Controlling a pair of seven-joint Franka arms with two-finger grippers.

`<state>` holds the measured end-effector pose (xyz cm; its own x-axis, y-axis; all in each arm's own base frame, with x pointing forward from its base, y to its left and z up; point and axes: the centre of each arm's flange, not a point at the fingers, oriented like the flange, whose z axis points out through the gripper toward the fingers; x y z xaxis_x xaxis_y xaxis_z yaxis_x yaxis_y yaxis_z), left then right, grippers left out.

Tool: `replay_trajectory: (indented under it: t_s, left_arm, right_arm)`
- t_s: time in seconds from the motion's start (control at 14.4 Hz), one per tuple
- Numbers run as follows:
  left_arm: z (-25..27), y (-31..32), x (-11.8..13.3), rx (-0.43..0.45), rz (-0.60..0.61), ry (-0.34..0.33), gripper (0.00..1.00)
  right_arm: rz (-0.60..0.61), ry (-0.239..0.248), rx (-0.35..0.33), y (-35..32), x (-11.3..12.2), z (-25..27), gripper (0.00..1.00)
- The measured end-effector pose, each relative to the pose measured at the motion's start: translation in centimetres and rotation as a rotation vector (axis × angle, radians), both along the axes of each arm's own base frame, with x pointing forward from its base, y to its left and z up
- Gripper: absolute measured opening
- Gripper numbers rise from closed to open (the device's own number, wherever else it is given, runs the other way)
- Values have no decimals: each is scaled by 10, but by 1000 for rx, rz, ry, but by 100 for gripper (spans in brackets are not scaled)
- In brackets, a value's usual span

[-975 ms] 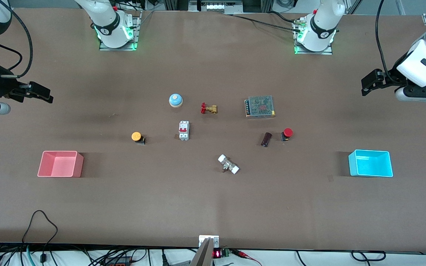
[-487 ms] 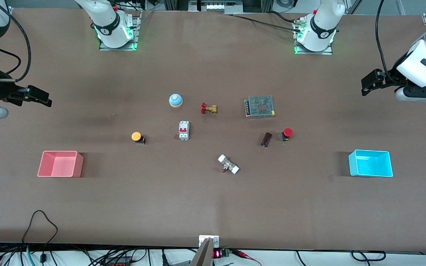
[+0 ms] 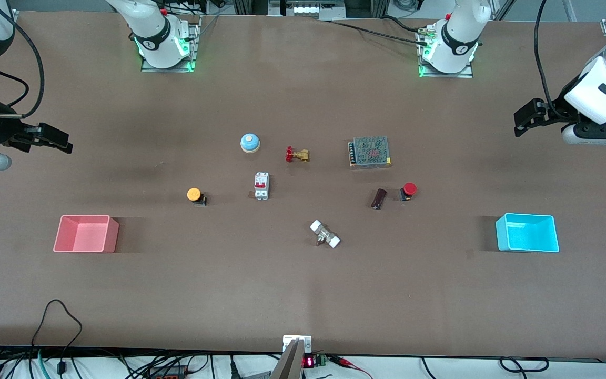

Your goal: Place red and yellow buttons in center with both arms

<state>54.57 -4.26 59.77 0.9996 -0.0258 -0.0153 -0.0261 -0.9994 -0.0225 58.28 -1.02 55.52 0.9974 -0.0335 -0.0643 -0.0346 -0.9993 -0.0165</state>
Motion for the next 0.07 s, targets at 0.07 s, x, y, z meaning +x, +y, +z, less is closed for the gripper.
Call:
replay_trajectory:
  t_s: [0.07]
  left_arm:
    - [0, 0, 0, 0, 0, 0, 100]
  right_arm:
    - [0, 0, 0, 0, 0, 0, 100]
